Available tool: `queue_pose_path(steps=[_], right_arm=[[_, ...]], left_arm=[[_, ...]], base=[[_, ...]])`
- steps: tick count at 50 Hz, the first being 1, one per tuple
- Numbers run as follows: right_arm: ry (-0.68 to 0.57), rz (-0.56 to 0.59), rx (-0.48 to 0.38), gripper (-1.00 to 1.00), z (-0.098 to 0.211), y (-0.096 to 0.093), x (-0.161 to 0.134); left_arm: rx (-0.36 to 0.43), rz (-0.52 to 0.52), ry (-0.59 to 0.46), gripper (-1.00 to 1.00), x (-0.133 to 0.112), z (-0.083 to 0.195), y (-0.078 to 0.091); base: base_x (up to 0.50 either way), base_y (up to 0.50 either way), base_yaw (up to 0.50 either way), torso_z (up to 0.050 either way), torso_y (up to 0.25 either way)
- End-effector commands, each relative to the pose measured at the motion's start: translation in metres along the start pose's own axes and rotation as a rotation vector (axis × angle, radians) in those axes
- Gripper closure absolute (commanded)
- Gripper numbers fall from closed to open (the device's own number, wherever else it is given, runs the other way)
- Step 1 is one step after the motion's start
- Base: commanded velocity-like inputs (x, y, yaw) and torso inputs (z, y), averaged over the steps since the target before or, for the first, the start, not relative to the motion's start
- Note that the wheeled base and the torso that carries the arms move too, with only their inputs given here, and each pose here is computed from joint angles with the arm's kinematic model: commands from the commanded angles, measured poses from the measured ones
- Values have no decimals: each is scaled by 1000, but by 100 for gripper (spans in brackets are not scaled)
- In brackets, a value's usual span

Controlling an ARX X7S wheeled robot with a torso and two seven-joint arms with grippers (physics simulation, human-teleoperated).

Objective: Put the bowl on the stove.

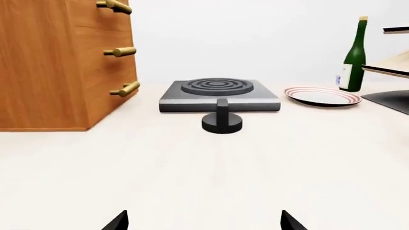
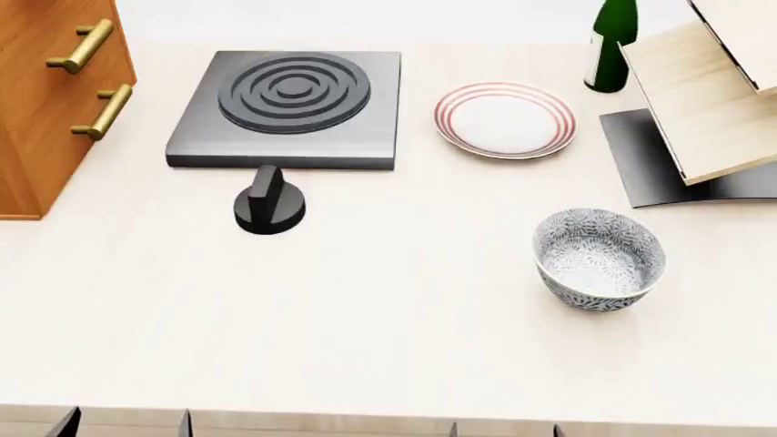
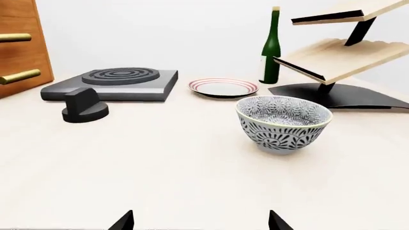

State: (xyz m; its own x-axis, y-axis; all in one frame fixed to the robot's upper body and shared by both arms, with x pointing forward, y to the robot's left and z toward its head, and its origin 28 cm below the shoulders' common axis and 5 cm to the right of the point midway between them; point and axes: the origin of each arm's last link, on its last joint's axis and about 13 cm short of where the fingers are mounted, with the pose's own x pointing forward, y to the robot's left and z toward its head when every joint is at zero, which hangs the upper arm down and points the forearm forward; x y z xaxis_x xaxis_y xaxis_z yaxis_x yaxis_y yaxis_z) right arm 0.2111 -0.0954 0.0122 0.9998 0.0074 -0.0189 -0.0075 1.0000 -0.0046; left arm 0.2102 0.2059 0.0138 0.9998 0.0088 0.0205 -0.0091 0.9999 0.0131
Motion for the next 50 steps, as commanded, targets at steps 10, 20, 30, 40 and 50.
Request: queue_pose_path(steps=[10, 20, 30, 40, 50], right_arm=[[-9, -9, 71, -100, 19, -6, -1], [-151, -39, -91, -100, 112, -61, 7], [-189, -94, -83, -100, 177, -131, -27], [-195, -168, -106, -100, 222, -180, -94], [-245, -227, -61, -100, 238, -202, -141]], left_arm=[[-85, -2, -88, -100, -1, 21, 3], [-191, 70, -294, -100, 9, 72, 20], [-215, 175, -535, -100, 8, 124, 40], [-343, 101, -734, -100, -11, 177, 60], [-349, 113, -825, -100, -21, 200, 70]], base=[[0, 0, 0, 0, 0], [0, 0, 0, 0, 0], [0, 0, 0, 0, 0], [0, 0, 0, 0, 0], [0, 0, 0, 0, 0]])
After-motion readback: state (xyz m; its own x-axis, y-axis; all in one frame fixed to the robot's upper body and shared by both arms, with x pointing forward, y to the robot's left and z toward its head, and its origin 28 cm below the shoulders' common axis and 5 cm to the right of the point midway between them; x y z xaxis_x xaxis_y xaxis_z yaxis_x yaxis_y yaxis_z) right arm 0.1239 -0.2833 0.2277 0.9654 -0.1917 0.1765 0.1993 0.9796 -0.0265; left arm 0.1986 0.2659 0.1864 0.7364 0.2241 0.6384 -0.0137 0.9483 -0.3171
